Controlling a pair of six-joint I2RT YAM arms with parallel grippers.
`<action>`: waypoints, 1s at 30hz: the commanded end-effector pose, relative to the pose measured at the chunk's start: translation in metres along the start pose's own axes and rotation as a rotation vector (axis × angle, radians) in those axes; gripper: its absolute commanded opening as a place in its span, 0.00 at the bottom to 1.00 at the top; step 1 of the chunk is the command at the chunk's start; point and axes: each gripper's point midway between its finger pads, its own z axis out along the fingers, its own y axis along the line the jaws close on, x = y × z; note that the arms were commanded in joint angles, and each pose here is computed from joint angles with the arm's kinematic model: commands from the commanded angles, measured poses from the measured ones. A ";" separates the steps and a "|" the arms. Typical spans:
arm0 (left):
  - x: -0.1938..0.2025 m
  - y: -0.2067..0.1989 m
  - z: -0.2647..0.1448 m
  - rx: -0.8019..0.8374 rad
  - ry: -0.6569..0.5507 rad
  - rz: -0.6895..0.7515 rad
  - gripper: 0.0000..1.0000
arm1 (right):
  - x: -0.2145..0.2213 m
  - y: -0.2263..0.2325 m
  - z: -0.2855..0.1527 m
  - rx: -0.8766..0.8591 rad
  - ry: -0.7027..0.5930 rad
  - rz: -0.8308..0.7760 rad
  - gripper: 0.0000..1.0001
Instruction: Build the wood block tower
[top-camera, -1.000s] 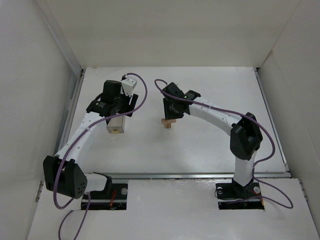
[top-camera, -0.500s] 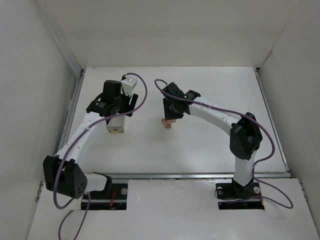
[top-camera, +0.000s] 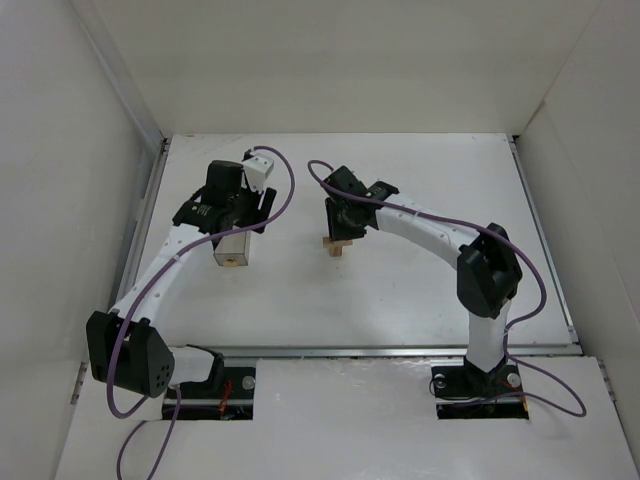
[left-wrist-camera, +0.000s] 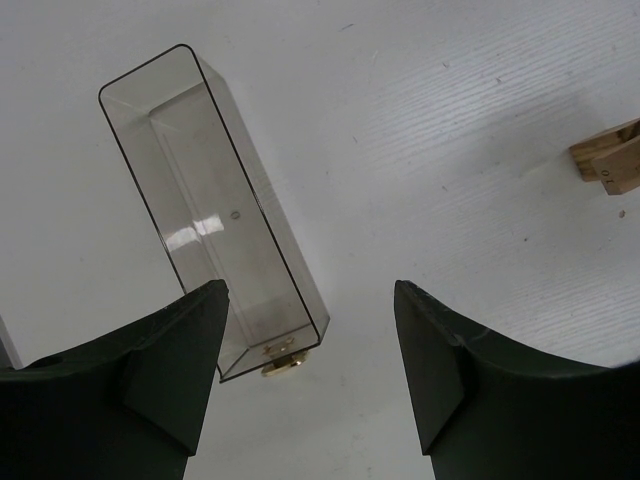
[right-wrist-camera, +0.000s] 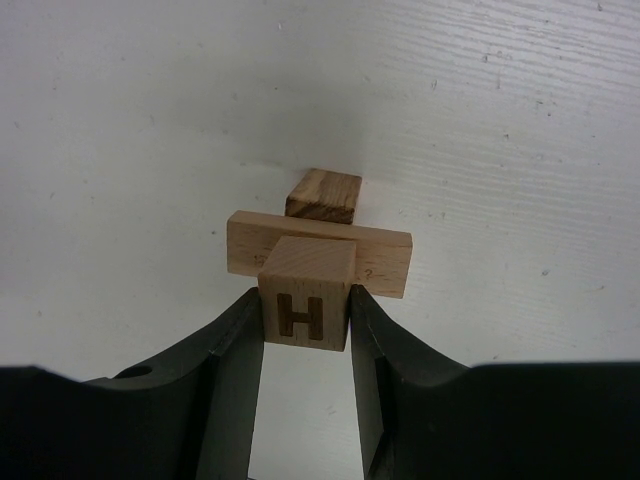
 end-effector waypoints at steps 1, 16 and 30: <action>-0.007 0.004 -0.007 -0.020 -0.044 -0.012 0.64 | -0.019 0.007 -0.007 -0.025 -0.054 0.017 0.10; -0.011 0.005 -0.008 -0.021 -0.053 -0.012 0.64 | -0.029 0.002 -0.006 -0.022 -0.066 0.034 0.10; -0.011 0.005 -0.008 -0.021 -0.053 -0.012 0.64 | -0.025 0.015 -0.002 -0.079 -0.034 0.053 0.10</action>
